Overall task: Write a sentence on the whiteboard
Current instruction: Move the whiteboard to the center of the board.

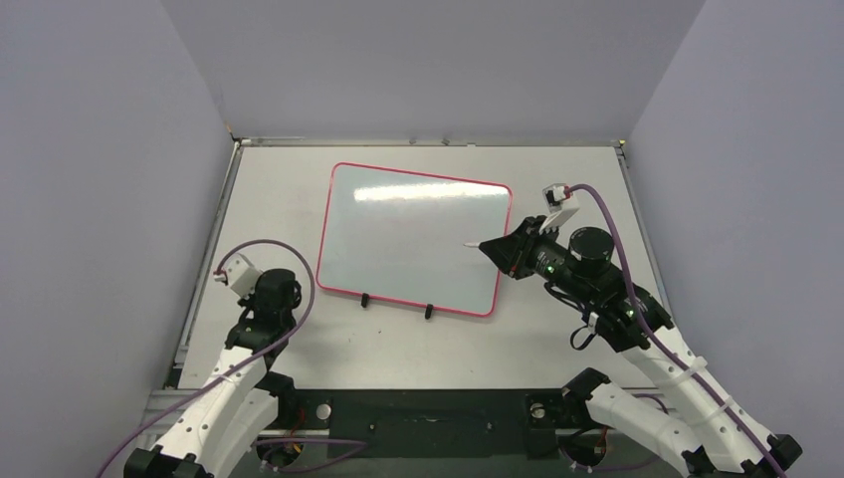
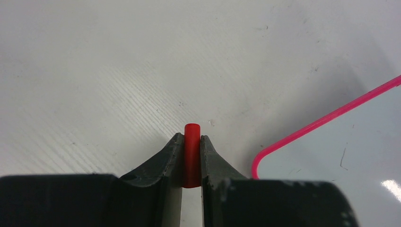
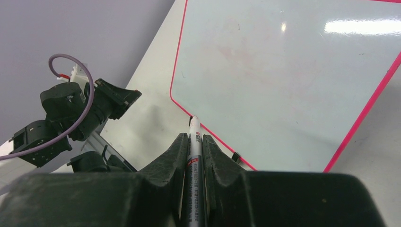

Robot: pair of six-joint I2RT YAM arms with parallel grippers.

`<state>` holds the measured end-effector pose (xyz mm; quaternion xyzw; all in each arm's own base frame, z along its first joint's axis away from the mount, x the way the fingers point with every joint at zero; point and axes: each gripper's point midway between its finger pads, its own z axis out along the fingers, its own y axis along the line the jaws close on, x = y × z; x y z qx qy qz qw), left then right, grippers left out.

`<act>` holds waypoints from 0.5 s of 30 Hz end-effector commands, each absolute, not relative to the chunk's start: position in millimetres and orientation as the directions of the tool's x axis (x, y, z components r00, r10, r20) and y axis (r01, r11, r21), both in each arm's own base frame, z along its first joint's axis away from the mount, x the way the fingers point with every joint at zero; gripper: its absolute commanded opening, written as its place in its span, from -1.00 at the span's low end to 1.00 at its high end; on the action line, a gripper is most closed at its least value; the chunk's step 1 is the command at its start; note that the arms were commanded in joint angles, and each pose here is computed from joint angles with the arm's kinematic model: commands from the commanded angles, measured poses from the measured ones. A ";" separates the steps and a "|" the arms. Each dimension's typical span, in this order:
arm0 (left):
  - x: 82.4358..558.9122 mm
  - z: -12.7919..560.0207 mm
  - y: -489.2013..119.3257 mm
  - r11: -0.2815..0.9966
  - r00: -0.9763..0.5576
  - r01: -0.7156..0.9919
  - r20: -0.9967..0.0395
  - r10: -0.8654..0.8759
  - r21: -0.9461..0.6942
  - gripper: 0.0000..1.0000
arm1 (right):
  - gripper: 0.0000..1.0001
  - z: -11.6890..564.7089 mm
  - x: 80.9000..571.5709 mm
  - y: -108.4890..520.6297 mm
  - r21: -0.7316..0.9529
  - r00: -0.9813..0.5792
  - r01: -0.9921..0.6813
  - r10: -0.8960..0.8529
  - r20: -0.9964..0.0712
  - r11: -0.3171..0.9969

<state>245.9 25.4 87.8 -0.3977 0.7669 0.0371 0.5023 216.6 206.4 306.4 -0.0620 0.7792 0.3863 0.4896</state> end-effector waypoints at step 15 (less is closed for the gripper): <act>246.4 111.6 36.1 0.624 -0.055 -0.640 -0.783 -0.619 -0.448 0.42 | -1.00 303.9 222.5 200.3 0.519 -0.489 -0.459 0.283 -0.825 0.721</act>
